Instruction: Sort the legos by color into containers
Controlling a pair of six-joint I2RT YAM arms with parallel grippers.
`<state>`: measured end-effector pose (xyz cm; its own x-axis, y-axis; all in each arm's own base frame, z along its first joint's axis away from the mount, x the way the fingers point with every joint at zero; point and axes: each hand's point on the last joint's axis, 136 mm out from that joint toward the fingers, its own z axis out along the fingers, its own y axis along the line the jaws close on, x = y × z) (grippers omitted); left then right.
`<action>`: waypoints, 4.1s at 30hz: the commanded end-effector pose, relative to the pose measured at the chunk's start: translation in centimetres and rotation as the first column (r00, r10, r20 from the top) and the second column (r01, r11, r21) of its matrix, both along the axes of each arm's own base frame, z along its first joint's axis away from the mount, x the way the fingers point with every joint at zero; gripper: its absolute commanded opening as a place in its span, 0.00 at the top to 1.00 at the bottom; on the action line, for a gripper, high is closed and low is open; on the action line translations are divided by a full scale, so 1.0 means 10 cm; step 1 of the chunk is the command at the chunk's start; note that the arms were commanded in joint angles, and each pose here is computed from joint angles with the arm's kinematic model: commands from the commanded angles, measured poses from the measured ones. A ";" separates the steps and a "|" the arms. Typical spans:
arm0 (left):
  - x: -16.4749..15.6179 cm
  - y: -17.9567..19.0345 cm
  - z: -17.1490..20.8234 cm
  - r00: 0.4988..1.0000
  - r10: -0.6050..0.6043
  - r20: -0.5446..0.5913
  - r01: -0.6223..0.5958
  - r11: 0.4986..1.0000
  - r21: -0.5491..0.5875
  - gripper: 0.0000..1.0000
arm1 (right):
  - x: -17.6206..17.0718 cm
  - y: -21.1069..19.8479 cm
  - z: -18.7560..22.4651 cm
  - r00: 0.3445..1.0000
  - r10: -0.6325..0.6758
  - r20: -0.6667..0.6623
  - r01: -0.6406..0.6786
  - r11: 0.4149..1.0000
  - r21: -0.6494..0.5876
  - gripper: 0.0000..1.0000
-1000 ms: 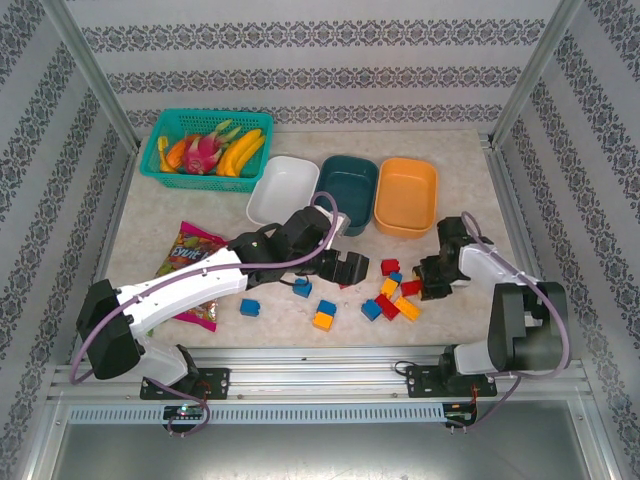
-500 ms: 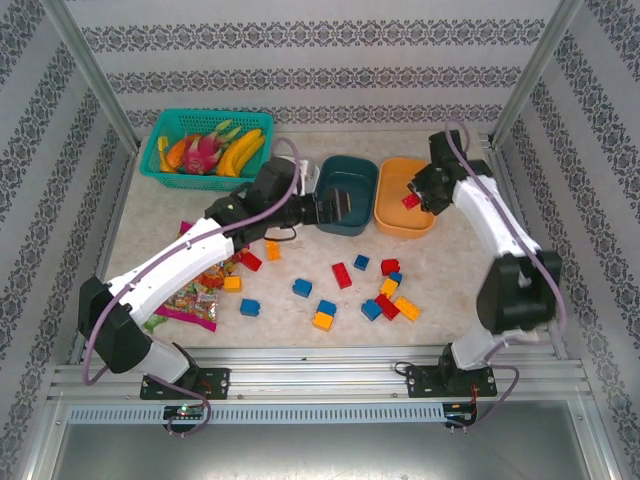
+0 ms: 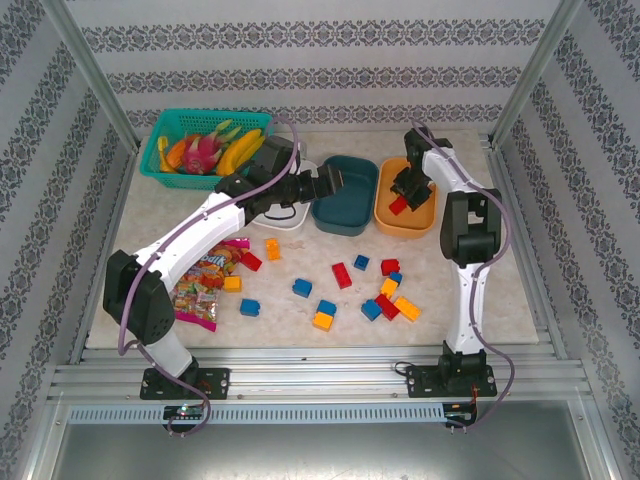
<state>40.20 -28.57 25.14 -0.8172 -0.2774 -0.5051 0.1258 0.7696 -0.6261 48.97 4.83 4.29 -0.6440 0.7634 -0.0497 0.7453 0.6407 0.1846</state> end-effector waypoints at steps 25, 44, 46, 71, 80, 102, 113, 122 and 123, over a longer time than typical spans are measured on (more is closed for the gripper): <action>-1.28 1.15 -0.47 0.893 0.339 -0.296 -0.274 0.932 0.238 0.09 | -1.38 1.15 2.56 0.599 0.530 0.601 -0.526 0.826 -0.204 0.17; -2.14 1.60 -1.84 0.315 0.751 -0.580 -0.683 0.604 0.412 0.14 | -3.17 2.27 1.55 -0.018 0.745 0.667 -0.875 0.311 -0.370 0.18; -2.13 1.60 -1.92 0.283 0.762 -0.583 -0.703 0.578 0.414 0.15 | -3.16 2.30 1.55 -0.024 0.747 0.665 -0.876 0.305 -0.374 0.18; -2.01 1.61 -2.24 0.228 0.817 -0.530 -0.695 0.517 0.499 0.72 | -3.11 2.25 1.56 -0.014 0.768 0.640 -0.862 0.315 -0.397 0.20; -1.54 1.56 -1.41 0.495 0.776 -0.390 -0.622 0.630 0.464 0.75 | -2.66 2.00 2.21 0.072 0.707 0.704 -0.720 0.525 -0.453 0.20; 1.07 1.04 -1.73 0.857 0.411 -0.312 -0.201 0.822 0.532 0.71 | -1.76 1.52 2.49 0.400 0.428 0.811 -0.513 0.838 -0.189 0.20; 1.15 0.96 -1.87 0.860 0.379 -0.342 -0.172 0.846 0.505 0.38 | -1.87 1.27 2.20 0.512 0.420 0.749 -0.463 0.870 -0.171 0.20; 1.12 0.82 -0.74 0.929 0.329 -0.169 -0.238 0.882 0.407 0.28 | -2.24 0.62 1.50 0.893 0.252 0.372 -0.223 0.968 -0.119 0.23; 1.07 0.76 -0.61 0.939 0.310 -0.148 -0.230 0.888 0.398 0.27 | -2.33 0.54 1.39 0.928 0.217 0.305 -0.191 0.975 -0.112 0.23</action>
